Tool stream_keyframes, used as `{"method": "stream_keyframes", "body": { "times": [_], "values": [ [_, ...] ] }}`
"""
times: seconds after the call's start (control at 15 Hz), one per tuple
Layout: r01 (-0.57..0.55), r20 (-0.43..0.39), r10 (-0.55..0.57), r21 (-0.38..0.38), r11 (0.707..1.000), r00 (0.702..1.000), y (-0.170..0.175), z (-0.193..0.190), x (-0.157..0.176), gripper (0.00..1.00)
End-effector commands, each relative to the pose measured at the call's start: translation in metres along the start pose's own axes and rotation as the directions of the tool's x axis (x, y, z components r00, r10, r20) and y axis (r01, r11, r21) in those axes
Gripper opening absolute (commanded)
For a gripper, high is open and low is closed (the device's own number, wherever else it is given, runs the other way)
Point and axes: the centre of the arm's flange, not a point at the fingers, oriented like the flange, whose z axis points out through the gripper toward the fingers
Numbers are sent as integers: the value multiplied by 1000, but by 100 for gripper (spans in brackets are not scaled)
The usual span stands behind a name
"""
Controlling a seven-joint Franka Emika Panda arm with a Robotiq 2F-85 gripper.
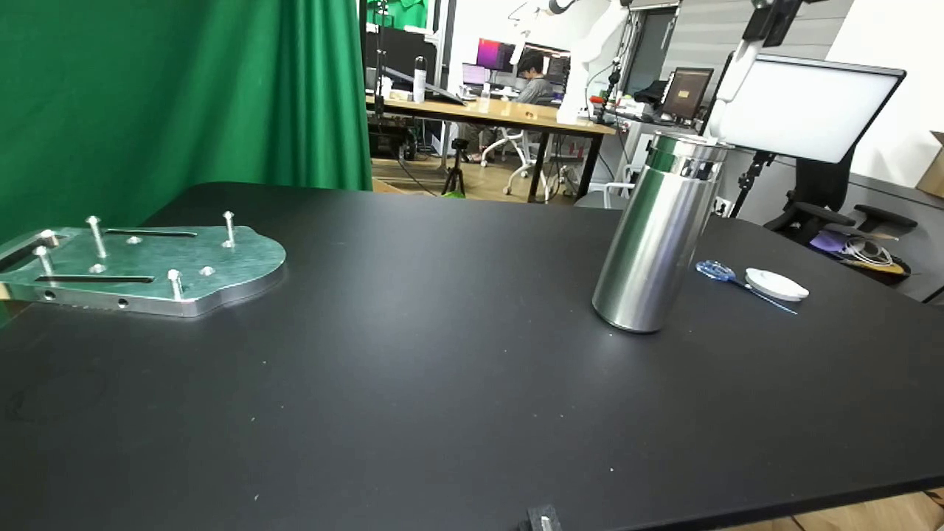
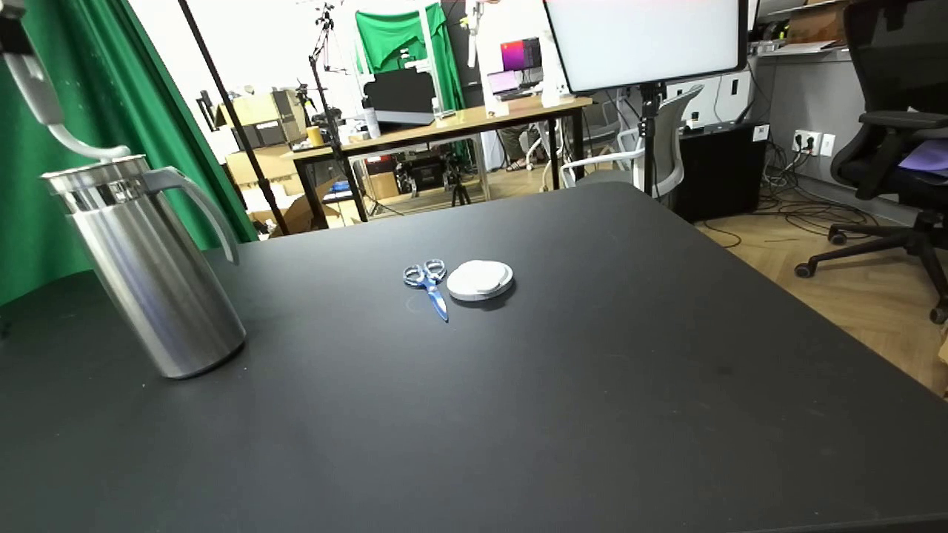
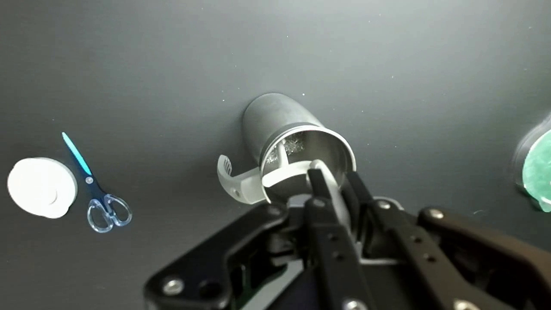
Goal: Use the brush to clean the insides of the silver bottle
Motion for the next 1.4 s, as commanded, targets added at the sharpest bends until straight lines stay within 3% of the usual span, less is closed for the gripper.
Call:
{"method": "stream_keyframes", "body": {
  "times": [0.0,0.47,1.07,1.33],
  "values": [
    [-23,19,23,5,1000,1000,9,17,7,4],
    [-9,25,9,-4,1000,1000,-3,6,5,4],
    [63,-87,-65,-22,998,994,-42,-68,-20,4],
    [73,-118,-75,-22,997,990,-46,-74,-22,4]
  ]
}}
